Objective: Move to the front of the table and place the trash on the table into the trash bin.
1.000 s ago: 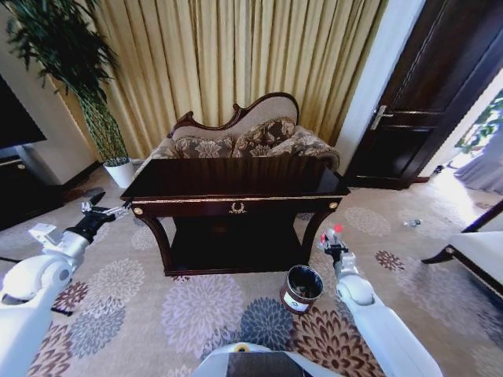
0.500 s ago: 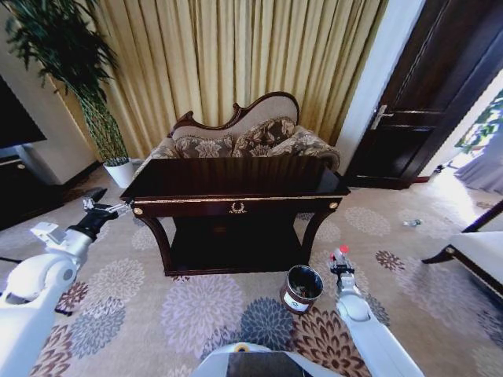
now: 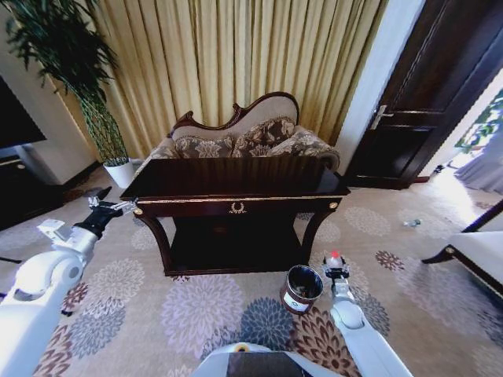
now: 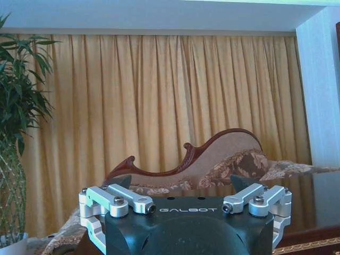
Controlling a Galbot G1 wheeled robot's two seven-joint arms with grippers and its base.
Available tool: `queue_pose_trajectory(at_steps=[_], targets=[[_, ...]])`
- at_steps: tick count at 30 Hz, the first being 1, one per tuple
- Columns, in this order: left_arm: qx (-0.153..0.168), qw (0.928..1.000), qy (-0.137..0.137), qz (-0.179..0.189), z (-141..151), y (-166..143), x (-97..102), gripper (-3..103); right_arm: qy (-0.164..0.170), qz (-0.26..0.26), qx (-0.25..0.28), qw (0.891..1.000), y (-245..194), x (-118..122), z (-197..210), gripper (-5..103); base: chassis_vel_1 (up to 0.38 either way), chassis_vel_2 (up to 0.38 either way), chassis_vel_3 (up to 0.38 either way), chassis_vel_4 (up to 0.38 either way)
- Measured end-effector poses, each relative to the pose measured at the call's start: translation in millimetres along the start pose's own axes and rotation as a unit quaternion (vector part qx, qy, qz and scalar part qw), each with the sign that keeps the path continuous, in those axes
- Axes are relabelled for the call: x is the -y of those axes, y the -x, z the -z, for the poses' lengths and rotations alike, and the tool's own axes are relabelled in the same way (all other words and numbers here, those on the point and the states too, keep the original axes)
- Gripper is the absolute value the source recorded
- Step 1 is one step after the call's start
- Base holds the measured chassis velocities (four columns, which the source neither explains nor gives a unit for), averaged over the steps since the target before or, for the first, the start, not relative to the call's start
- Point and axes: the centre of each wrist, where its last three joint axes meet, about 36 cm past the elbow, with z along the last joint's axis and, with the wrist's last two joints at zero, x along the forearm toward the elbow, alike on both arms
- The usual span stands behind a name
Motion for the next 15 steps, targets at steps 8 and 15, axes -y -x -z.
queue_pose_trajectory(at_steps=[8, 15], targets=[[-0.002, 1.0000, -0.003, 0.004, -3, 0, -2.9, 100, 0.003, 0.002, 0.004, 1.000, -3, -6, 11, 100, 0.000, 0.000, 0.000, 0.000], [0.000, 1.0000, -0.006, 0.002, -4, 3, -2.1, 100, 0.004, 0.000, 0.007, 1.000, -3, -1, 14, 100, 0.000, 0.000, 0.000, 0.000]])
